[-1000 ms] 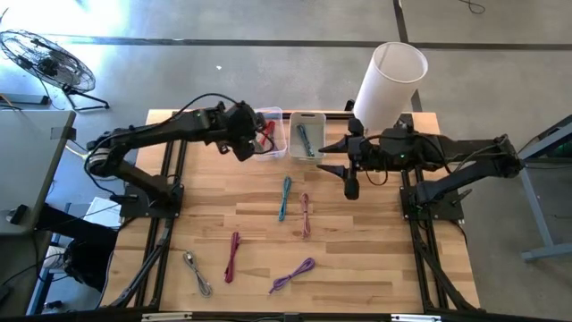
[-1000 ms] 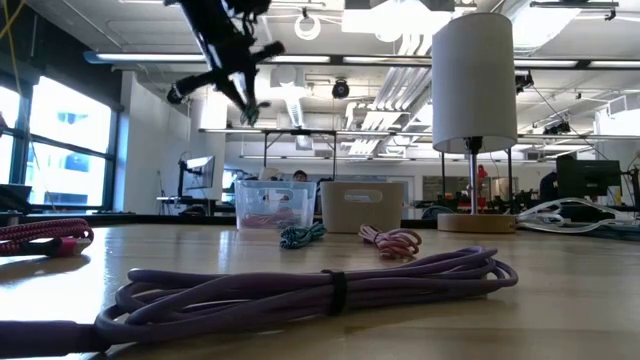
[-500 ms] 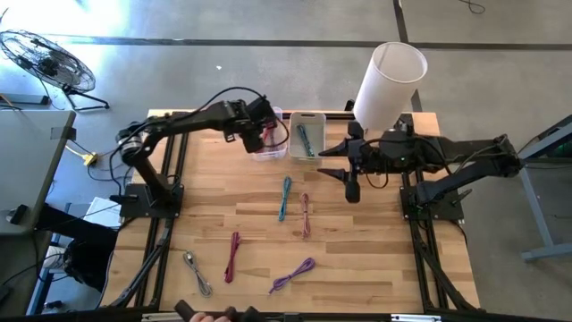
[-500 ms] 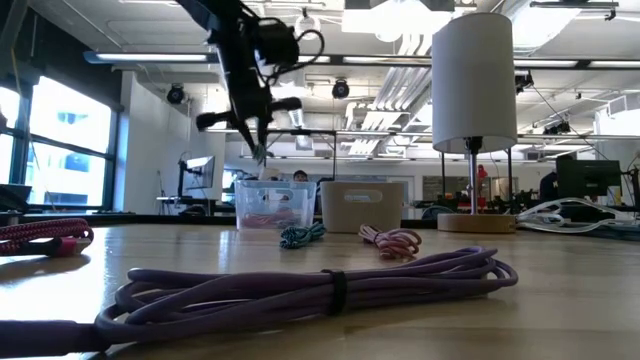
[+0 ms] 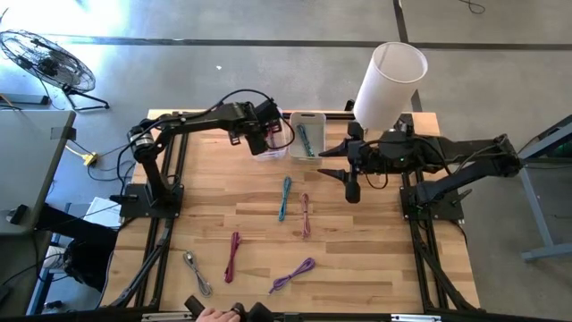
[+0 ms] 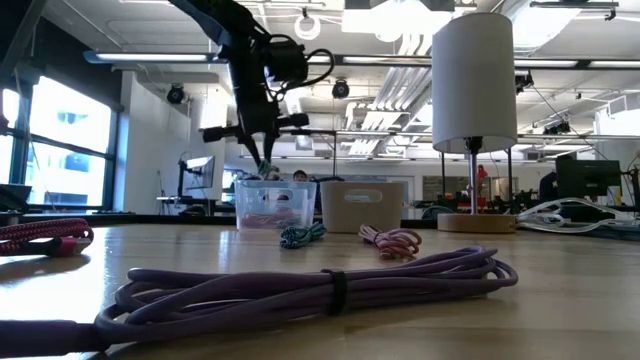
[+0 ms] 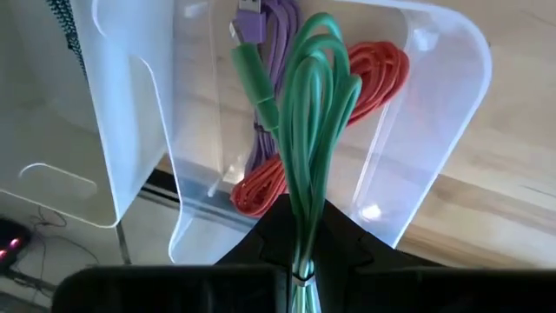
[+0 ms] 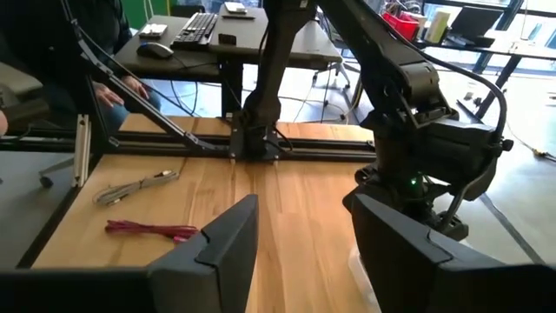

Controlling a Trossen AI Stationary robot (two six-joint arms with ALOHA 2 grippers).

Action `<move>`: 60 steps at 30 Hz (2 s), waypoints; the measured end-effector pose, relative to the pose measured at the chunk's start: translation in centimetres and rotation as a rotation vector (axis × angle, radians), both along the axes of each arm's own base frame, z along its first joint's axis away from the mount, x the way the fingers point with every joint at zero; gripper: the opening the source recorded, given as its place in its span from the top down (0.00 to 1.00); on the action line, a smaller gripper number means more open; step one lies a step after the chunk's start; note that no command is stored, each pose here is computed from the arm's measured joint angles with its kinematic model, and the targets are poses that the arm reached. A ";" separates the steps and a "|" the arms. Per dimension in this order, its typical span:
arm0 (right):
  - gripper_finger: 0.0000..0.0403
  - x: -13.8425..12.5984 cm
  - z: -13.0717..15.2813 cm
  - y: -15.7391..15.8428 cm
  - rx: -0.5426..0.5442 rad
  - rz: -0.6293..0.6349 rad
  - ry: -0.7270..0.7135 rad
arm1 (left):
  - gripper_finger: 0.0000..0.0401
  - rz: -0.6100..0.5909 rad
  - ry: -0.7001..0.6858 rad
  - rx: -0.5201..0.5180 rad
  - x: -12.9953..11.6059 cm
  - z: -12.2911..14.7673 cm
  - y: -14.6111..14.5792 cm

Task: Pick & Place USB Port
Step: Put the green cable into the transparent bin, then put the pink cable into the gray bin

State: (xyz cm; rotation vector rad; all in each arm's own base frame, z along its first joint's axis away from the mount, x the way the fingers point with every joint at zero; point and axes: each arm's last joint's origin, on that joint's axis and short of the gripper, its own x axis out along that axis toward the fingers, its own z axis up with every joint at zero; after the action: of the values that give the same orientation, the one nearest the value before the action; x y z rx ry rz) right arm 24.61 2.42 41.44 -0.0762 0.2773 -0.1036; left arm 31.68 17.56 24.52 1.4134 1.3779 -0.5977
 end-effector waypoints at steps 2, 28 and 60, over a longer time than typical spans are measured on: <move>0.56 0.0 0.0 0.0 -0.002 -0.002 -0.001 | 0.95 -0.002 0.001 -0.007 0.0 0.0 0.0; 0.56 0.1 0.3 0.0 0.010 0.018 -0.033 | 0.87 0.257 -0.200 -0.150 0.5 -0.3 0.2; 0.56 0.1 0.3 0.1 -0.091 0.079 -0.021 | 0.58 0.881 0.064 -0.695 -2.3 0.6 -4.6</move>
State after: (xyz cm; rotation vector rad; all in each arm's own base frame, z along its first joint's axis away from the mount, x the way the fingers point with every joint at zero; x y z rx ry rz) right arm 24.70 2.56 41.74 -0.1757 0.2479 -0.0386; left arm 29.41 12.92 25.17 0.1804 1.4713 -0.4490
